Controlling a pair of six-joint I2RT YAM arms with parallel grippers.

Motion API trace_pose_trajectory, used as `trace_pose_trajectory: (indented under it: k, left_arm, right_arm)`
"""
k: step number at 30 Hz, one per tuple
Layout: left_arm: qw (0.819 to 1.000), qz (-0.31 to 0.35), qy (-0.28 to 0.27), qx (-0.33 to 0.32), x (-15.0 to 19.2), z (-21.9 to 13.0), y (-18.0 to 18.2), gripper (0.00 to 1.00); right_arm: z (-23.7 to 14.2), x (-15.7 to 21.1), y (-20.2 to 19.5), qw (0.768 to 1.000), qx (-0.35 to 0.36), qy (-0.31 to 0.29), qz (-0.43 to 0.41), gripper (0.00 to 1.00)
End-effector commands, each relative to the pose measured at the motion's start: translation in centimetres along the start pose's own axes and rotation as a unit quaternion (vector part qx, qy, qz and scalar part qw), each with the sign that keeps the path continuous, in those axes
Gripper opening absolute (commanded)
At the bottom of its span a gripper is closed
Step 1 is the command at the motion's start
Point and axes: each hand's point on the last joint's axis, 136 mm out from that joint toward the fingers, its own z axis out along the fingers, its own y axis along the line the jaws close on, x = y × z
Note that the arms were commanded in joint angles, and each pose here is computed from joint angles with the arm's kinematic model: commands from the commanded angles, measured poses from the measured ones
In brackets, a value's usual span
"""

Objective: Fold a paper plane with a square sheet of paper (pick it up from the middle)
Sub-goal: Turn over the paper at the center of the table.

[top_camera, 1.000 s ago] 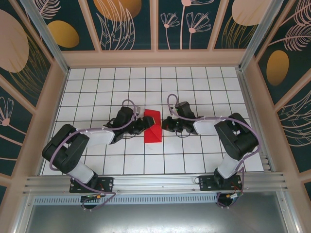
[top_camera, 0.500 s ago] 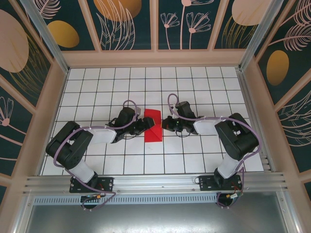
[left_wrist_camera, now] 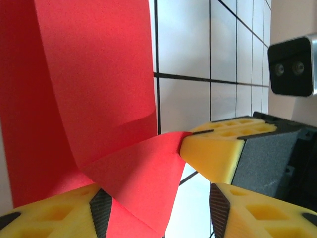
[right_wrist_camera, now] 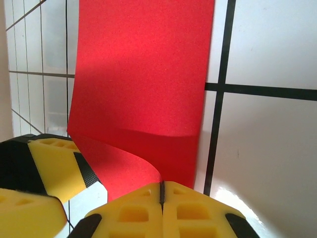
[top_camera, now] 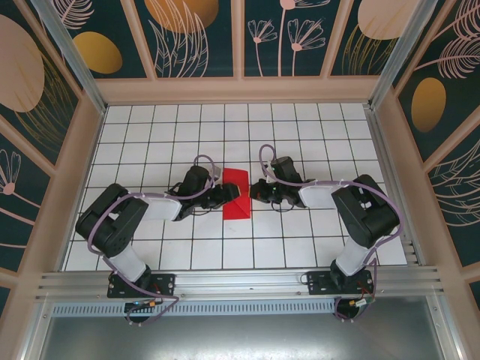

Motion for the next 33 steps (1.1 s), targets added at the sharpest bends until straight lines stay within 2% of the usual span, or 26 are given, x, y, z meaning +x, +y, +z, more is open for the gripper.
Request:
trace_pose_trajectory:
  k: [1,5,8,14,17,22,26,30,33]
  left_arm:
    - [0.998,0.047,0.000,0.035,-0.8,0.3,-1.7,0.52]
    - [0.997,0.072,0.000,0.035,-0.8,0.4,-1.7,0.44]
    - [0.997,0.074,0.003,0.037,-0.7,1.0,-1.1,0.37]
    - [0.995,0.084,-0.002,0.050,-1.1,1.9,-1.2,0.25]
    - [0.994,0.097,-0.003,0.047,-1.3,2.1,-1.1,0.17]
    - [0.992,0.121,-0.017,0.016,-2.2,1.2,-1.5,0.08]
    - [0.987,0.150,-0.034,-0.043,-3.4,-1.4,-2.4,0.07]
    - [0.972,0.176,-0.063,-0.142,-5.4,-5.2,-2.6,0.07]
    - [0.954,0.197,-0.097,-0.204,-7.0,-8.5,-3.2,0.07]
  right_arm:
    - [-1.1,-1.1,1.1,1.000,-0.015,-0.026,0.000,0.09]
    - [-2.0,-1.7,1.3,0.999,-0.007,-0.039,0.014,0.17]
    - [-3.6,-2.7,2.0,0.997,-0.004,-0.071,0.036,0.36]
    - [-7.4,-4.7,2.6,0.987,0.030,-0.145,0.059,0.59]
    - [-8.9,-5.2,2.2,0.982,0.056,-0.168,0.060,0.67]
    - [-11.2,-5.4,2.6,0.975,0.059,-0.203,0.062,0.81]
    - [-13.5,-5.3,2.6,0.967,0.065,-0.238,0.055,0.97]
    - [-15.1,-4.9,2.5,0.963,0.068,-0.257,0.052,0.99]
    - [-15.6,-4.5,2.1,0.961,0.075,-0.263,0.049,0.99]
